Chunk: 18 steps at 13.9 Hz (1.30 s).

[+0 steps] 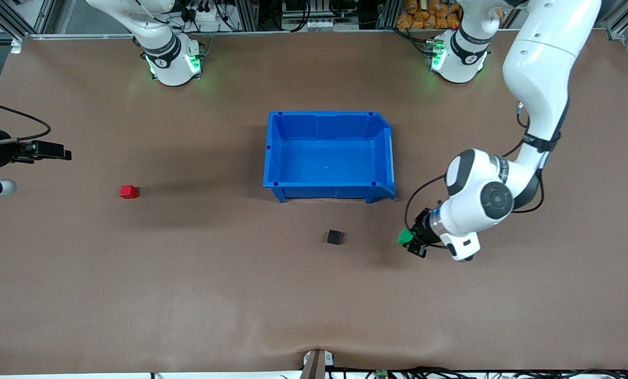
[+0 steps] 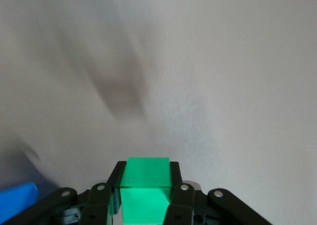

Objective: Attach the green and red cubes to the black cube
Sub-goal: 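Carry the green cube to the black cube while the right gripper reaches out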

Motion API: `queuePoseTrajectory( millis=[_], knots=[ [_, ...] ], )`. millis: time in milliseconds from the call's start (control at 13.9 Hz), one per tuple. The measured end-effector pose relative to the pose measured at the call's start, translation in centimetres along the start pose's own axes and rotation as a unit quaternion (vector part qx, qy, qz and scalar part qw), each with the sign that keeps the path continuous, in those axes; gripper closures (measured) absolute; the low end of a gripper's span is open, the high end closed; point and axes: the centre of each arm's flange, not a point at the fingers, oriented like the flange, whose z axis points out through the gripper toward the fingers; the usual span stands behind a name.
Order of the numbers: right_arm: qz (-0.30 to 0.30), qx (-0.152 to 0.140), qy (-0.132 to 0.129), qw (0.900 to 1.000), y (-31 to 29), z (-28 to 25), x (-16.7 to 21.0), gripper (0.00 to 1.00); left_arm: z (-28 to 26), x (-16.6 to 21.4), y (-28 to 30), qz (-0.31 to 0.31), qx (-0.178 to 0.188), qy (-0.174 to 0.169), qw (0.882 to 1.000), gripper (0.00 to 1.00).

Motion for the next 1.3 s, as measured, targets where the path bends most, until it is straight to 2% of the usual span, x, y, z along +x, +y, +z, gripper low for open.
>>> queuePoseTrajectory(
  millis=[288, 649, 1010, 1298],
  knots=[
    [0.001, 0.0, -0.002, 1.0, 0.2, 1.2, 0.7, 0.0, 3.0, -2.9, 2.1, -0.051, 0.011, -0.014, 0.999, 0.61],
    [0.003, -0.001, -0.004, 1.0, 0.5, 2.9, 1.3, 0.0, 6.3, -6.0, 2.7, -0.071, 0.022, -0.02, 0.997, 0.61],
    [0.017, -0.005, -0.004, 1.0, 0.6, 4.0, 1.6, 0.0, 9.4, -9.4, 2.1, -0.09, 0.033, 0.011, 0.995, 0.61],
    [0.02, -0.005, -0.005, 1.0, 0.7, 4.9, 1.8, 0.0, 10.0, -10.4, 2.1, -0.112, 0.031, 0.016, 0.993, 0.61]
  ],
)
